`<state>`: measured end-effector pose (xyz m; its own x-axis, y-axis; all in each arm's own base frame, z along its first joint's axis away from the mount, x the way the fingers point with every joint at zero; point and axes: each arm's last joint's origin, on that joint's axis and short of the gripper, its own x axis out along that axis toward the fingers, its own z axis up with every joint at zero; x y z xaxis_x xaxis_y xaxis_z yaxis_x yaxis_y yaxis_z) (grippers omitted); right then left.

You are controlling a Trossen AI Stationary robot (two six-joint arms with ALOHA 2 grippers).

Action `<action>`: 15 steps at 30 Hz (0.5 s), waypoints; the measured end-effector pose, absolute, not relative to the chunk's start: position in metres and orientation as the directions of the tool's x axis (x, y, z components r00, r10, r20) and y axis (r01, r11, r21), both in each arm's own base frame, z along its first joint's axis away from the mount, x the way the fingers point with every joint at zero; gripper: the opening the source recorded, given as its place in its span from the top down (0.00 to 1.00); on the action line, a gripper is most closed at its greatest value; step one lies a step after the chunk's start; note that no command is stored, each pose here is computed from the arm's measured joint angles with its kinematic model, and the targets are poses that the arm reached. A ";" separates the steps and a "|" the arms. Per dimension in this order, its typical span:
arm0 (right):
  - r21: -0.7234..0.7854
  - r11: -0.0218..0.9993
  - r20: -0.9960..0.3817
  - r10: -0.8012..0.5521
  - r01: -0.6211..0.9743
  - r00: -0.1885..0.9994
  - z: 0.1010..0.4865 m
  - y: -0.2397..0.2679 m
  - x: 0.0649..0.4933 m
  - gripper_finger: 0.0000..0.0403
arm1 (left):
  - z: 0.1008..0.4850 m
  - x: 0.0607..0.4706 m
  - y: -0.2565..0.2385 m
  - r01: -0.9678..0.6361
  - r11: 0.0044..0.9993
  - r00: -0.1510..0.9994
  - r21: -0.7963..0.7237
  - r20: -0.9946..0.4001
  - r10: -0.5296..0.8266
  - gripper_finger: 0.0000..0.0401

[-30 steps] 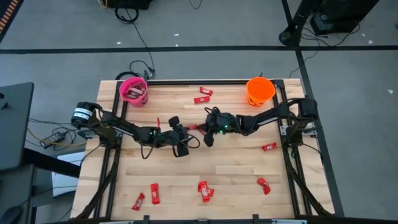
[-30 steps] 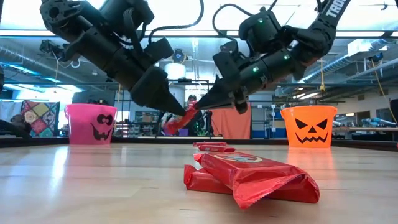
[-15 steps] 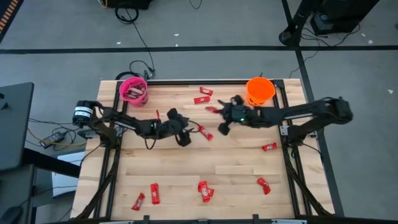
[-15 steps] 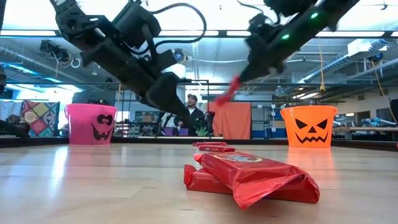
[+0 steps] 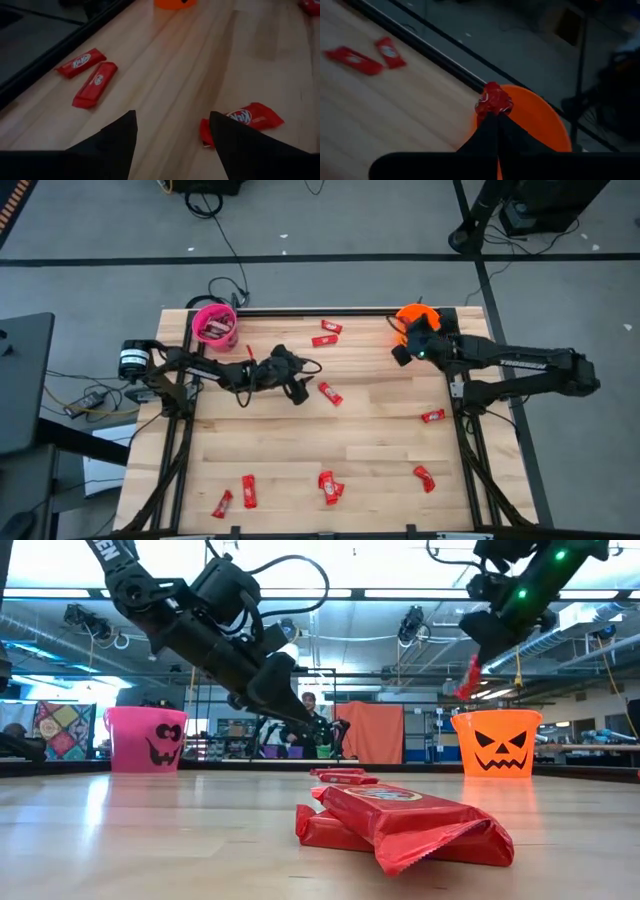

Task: Sort candy by brand, put in halloween buckets
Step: Put the red chocolate bar into the orange bucket

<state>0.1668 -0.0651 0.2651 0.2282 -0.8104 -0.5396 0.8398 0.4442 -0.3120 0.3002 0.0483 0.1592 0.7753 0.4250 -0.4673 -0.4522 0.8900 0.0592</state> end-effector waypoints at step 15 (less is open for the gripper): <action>-0.378 0.373 -0.705 -0.709 0.847 -0.003 0.243 -0.104 0.151 0.88 | 0.161 0.302 0.041 -0.425 0.901 0.790 0.086 -0.451 0.416 0.38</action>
<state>0.1511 -0.1038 0.2426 -0.0033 -0.7088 -0.7054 0.8474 0.3726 -0.3783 0.3020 0.0406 0.1605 0.7896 0.4156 -0.4515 -0.4252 0.9010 0.0858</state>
